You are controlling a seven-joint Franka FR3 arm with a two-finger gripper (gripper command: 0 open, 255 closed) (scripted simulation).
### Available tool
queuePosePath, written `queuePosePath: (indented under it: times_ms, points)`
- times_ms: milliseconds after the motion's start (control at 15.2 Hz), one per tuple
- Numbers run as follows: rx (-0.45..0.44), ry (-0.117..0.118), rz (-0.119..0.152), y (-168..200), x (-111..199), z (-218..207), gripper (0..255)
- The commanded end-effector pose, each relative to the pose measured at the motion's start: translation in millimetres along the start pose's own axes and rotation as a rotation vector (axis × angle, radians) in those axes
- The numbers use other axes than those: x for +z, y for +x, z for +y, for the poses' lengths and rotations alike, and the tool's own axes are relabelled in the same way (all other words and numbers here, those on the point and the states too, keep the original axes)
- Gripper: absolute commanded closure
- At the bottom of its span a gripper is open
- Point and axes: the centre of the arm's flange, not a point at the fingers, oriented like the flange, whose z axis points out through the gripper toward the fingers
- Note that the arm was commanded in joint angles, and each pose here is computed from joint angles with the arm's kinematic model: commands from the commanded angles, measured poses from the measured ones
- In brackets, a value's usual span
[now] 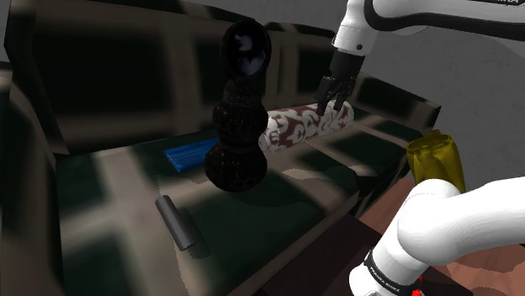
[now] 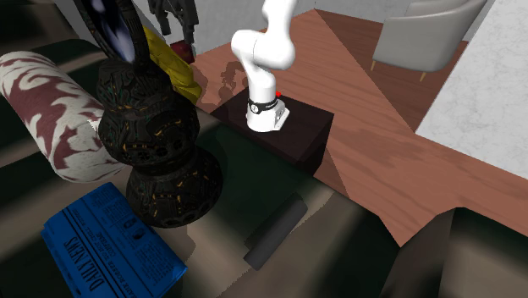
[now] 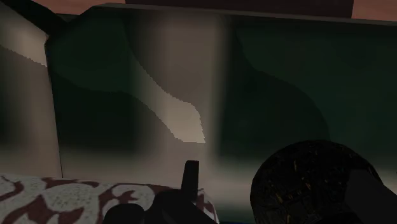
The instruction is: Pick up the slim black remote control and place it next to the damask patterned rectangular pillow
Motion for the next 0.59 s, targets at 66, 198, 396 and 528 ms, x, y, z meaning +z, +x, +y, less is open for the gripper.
queuePosePath:
  times_ms: [66, 198, 396, 528]
  points:
    - [0.003, 0.002, -0.001, 2.2, 7.1, -10.6, 0]
    - [0.008, 0.007, -0.004, 6.8, 21.3, -31.8, 0]
    - [0.016, 0.013, -0.007, 13.7, 42.4, -63.7, 0]
    - [0.022, 0.018, -0.010, 18.5, 56.4, -85.0, 0]
